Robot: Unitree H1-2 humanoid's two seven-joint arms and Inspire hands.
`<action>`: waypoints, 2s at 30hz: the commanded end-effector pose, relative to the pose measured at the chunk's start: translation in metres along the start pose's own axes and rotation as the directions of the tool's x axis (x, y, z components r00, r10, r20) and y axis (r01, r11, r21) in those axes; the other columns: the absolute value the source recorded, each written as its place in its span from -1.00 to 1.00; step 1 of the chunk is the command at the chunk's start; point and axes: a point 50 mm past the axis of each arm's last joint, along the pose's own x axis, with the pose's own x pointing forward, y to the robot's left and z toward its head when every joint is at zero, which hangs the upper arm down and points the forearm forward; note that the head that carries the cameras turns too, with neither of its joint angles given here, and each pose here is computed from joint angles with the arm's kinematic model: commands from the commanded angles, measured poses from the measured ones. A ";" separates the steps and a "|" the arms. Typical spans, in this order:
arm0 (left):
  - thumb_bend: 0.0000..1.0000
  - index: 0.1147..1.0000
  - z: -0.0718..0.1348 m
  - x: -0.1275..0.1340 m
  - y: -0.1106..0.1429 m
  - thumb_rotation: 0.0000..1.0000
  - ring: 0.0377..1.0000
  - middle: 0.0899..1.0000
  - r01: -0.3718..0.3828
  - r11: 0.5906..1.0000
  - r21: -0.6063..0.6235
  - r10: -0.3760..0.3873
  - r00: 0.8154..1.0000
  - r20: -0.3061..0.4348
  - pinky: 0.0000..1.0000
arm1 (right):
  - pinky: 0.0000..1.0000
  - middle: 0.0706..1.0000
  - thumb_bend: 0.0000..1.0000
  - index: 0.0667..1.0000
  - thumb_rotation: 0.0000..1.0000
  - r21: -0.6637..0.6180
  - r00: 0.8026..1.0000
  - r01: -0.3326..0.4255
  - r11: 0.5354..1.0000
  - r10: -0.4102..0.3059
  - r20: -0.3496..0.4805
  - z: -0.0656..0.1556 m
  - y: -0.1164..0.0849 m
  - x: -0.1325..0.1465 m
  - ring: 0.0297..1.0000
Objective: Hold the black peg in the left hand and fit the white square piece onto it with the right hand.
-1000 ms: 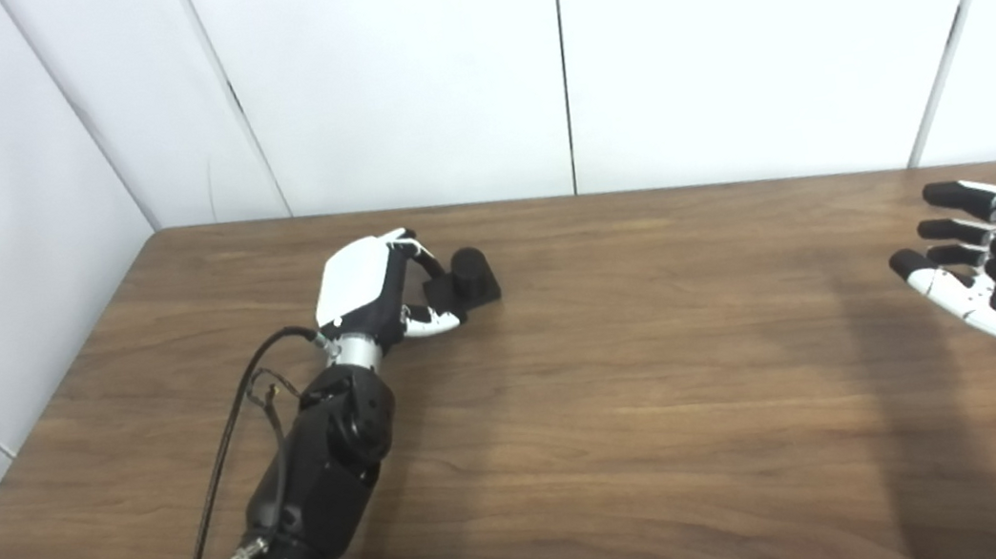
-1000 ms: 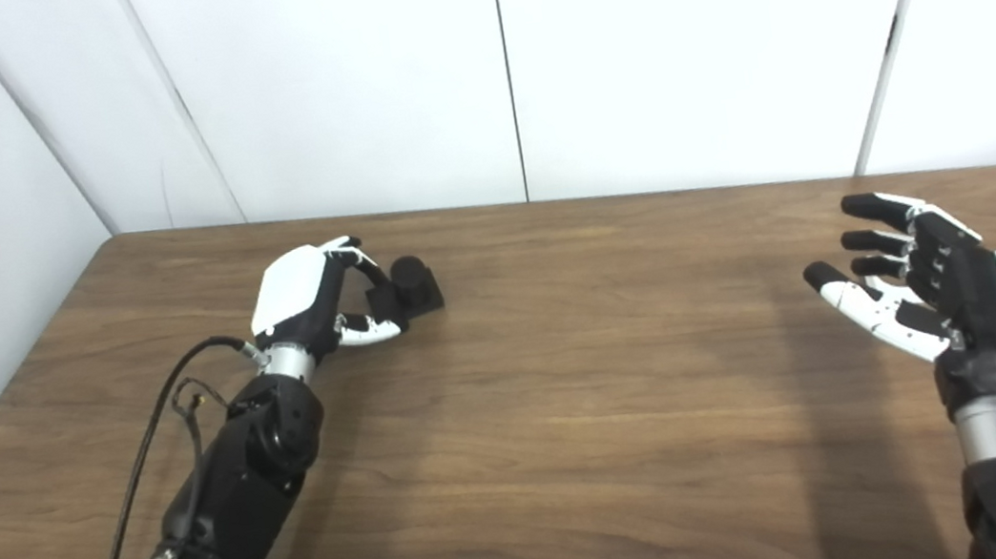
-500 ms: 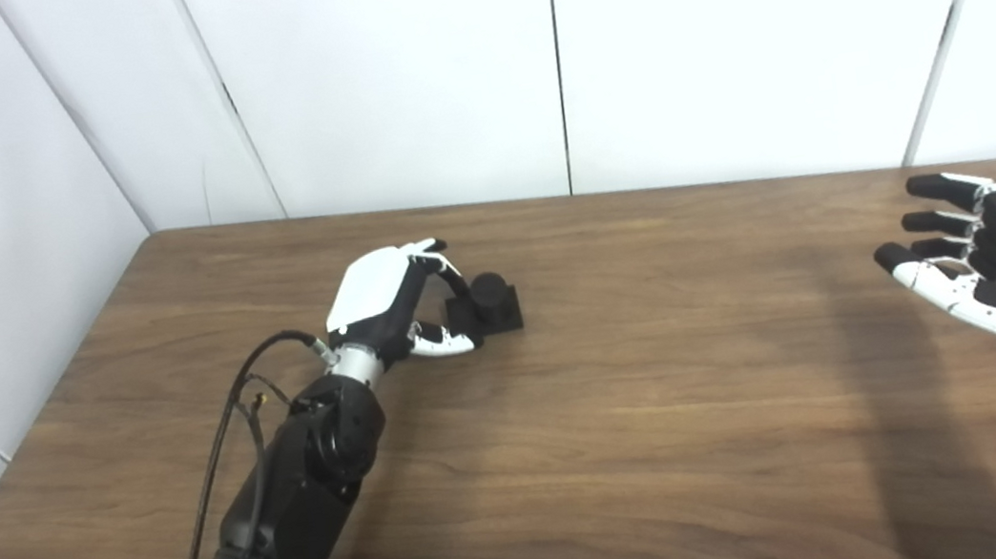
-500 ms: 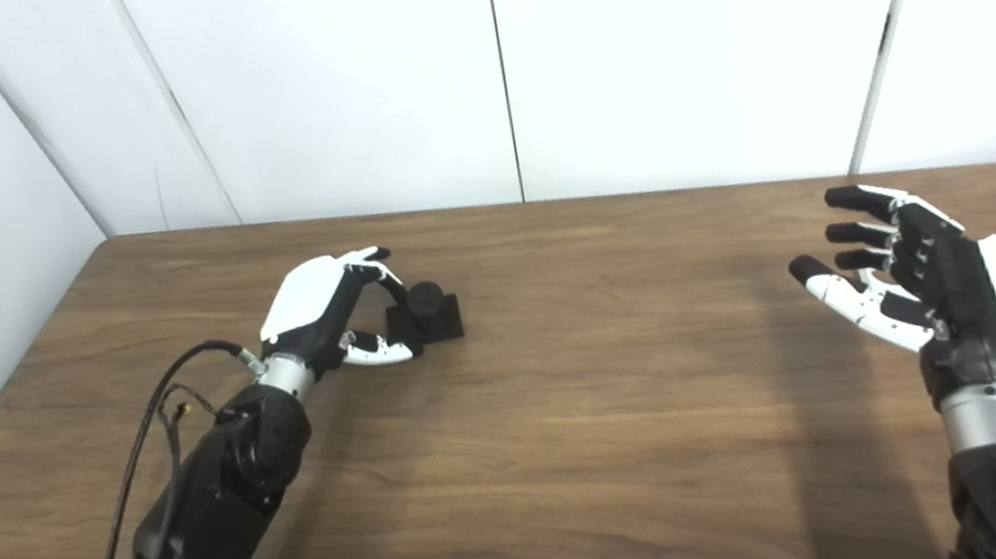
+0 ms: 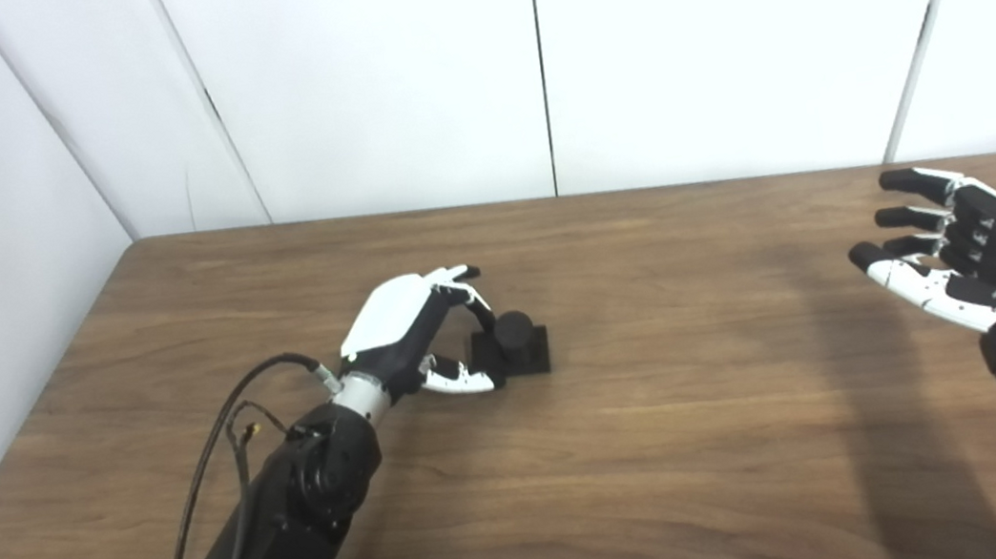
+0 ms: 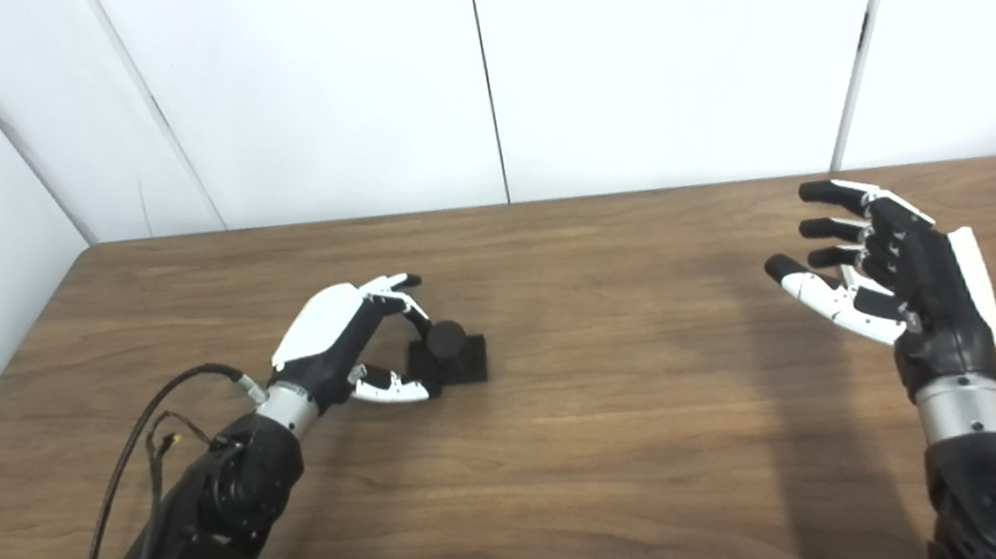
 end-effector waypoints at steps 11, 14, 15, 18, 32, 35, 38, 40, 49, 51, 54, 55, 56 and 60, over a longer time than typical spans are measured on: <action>0.02 -0.14 0.032 -0.014 -0.031 -0.81 0.84 0.82 0.122 0.992 -0.018 -0.117 0.980 0.159 0.74 | 0.18 0.53 0.08 0.35 -0.73 0.002 0.994 0.017 1.000 -0.017 0.104 0.019 0.003 0.005 0.34; 0.02 -0.14 0.041 -0.016 -0.034 -0.81 0.85 0.84 0.126 0.991 -0.034 -0.118 0.974 0.193 0.74 | 0.15 0.54 0.07 0.34 -0.76 0.006 0.994 0.017 1.000 -0.017 0.103 0.018 0.003 0.004 0.34; 0.02 -0.14 0.044 -0.016 -0.035 -0.81 0.85 0.84 0.124 0.991 -0.041 -0.113 0.972 0.208 0.71 | 0.15 0.55 0.07 0.34 -0.76 0.005 0.995 0.018 1.000 -0.018 0.102 0.018 0.003 0.004 0.34; 0.02 -0.14 0.052 -0.018 -0.036 -0.81 0.84 0.84 0.119 0.991 -0.062 -0.101 0.966 0.238 0.69 | 0.15 0.55 0.08 0.34 -0.74 0.004 0.995 0.020 1.000 -0.020 0.100 0.018 0.003 0.004 0.34; 0.60 0.05 0.073 -0.026 -0.047 -0.20 0.87 0.85 0.157 0.983 -0.094 -0.122 0.945 0.303 0.71 | 0.16 0.52 0.14 0.33 -0.67 -0.001 0.996 0.029 1.000 -0.029 0.087 0.018 0.005 0.003 0.31; 0.66 0.07 0.077 -0.028 -0.048 -0.16 0.87 0.84 0.162 0.983 -0.091 -0.127 0.943 0.307 0.75 | 0.16 0.53 0.13 0.34 -0.67 0.000 0.996 0.026 1.000 -0.025 0.090 0.018 0.004 0.003 0.32; 0.65 0.06 0.079 -0.029 -0.050 -0.16 0.86 0.84 0.164 0.983 -0.087 -0.130 0.942 0.310 0.78 | 0.16 0.55 0.13 0.35 -0.70 0.012 0.996 0.021 1.000 -0.022 0.090 0.020 0.004 0.003 0.34; 0.64 0.06 0.078 -0.030 -0.051 -0.15 0.87 0.84 0.167 0.982 -0.084 -0.134 0.942 0.308 0.82 | 0.17 0.55 0.14 0.35 -0.68 0.009 0.996 0.027 1.000 -0.027 0.086 0.020 0.004 0.004 0.34; 0.66 0.07 0.073 -0.031 -0.050 -0.16 0.86 0.84 0.163 0.983 -0.089 -0.129 0.946 0.298 0.74 | 0.15 0.57 0.14 0.34 -0.69 0.001 0.995 0.042 0.999 -0.042 0.092 0.024 -0.006 0.008 0.39; 0.65 0.07 0.071 -0.032 -0.049 -0.16 0.86 0.84 0.160 0.983 -0.091 -0.127 0.947 0.296 0.70 | 0.17 0.56 0.15 0.34 -0.63 -0.018 0.993 0.059 0.998 -0.056 0.103 0.028 -0.013 0.010 0.40; 0.65 0.06 0.068 -0.033 -0.048 -0.18 0.86 0.84 0.159 0.983 -0.096 -0.124 0.948 0.293 0.68 | 0.19 0.56 0.16 0.34 -0.62 -0.046 0.990 0.087 0.995 -0.081 0.117 0.033 -0.021 0.014 0.38; 0.65 0.06 0.067 -0.033 -0.048 -0.18 0.86 0.84 0.159 0.983 -0.097 -0.124 0.948 0.292 0.68 | 0.18 0.56 0.16 0.33 -0.62 -0.051 0.989 0.093 0.994 -0.086 0.123 0.036 -0.024 0.016 0.37; 0.64 0.06 0.066 -0.034 -0.048 -0.18 0.86 0.84 0.158 0.983 -0.097 -0.123 0.948 0.293 0.69 | 0.17 0.58 0.15 0.34 -0.64 -0.055 0.988 0.098 0.994 -0.091 0.127 0.038 -0.026 0.018 0.37; 0.62 0.07 0.065 -0.033 -0.047 -0.19 0.86 0.84 0.156 0.984 -0.090 -0.124 0.947 0.295 0.70 | 0.13 0.56 0.14 0.32 -0.71 -0.048 0.986 0.102 0.994 -0.094 0.141 0.047 -0.035 0.024 0.40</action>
